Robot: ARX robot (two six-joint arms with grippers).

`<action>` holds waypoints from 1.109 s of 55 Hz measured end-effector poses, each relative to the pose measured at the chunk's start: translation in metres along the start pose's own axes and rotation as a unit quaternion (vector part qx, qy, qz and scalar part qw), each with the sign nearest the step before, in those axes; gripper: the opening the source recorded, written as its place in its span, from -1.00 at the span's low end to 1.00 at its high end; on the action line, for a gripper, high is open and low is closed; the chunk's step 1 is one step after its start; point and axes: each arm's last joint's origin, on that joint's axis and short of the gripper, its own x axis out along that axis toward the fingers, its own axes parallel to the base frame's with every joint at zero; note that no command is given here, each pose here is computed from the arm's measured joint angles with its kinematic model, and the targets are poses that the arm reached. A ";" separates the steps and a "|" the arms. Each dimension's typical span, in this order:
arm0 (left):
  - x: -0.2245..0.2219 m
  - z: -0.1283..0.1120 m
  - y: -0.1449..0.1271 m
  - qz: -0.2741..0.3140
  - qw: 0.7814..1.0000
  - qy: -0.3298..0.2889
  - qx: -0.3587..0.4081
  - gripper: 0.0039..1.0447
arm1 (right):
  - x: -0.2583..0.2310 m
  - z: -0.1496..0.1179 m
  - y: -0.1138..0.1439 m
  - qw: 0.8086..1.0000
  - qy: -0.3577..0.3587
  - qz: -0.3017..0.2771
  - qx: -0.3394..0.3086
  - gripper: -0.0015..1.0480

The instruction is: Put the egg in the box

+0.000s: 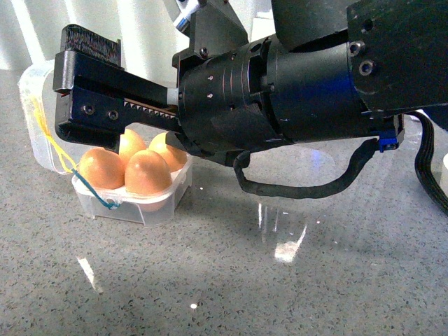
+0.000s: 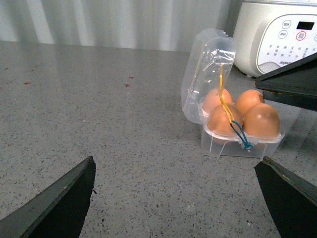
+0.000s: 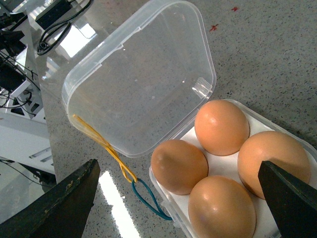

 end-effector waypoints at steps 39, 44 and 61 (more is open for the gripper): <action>0.000 0.000 0.000 0.000 1.000 0.000 0.000 0.87 | -0.069 0.008 -0.012 0.979 -0.071 -0.168 -0.094 0.86; 0.000 0.000 0.000 0.000 1.000 0.000 0.000 0.87 | -0.097 0.010 -0.022 0.959 -0.092 -0.236 -0.126 0.86; 0.000 0.000 0.000 0.000 1.000 0.000 0.000 0.87 | -0.213 0.022 -0.032 0.821 -0.185 -0.469 -0.268 0.86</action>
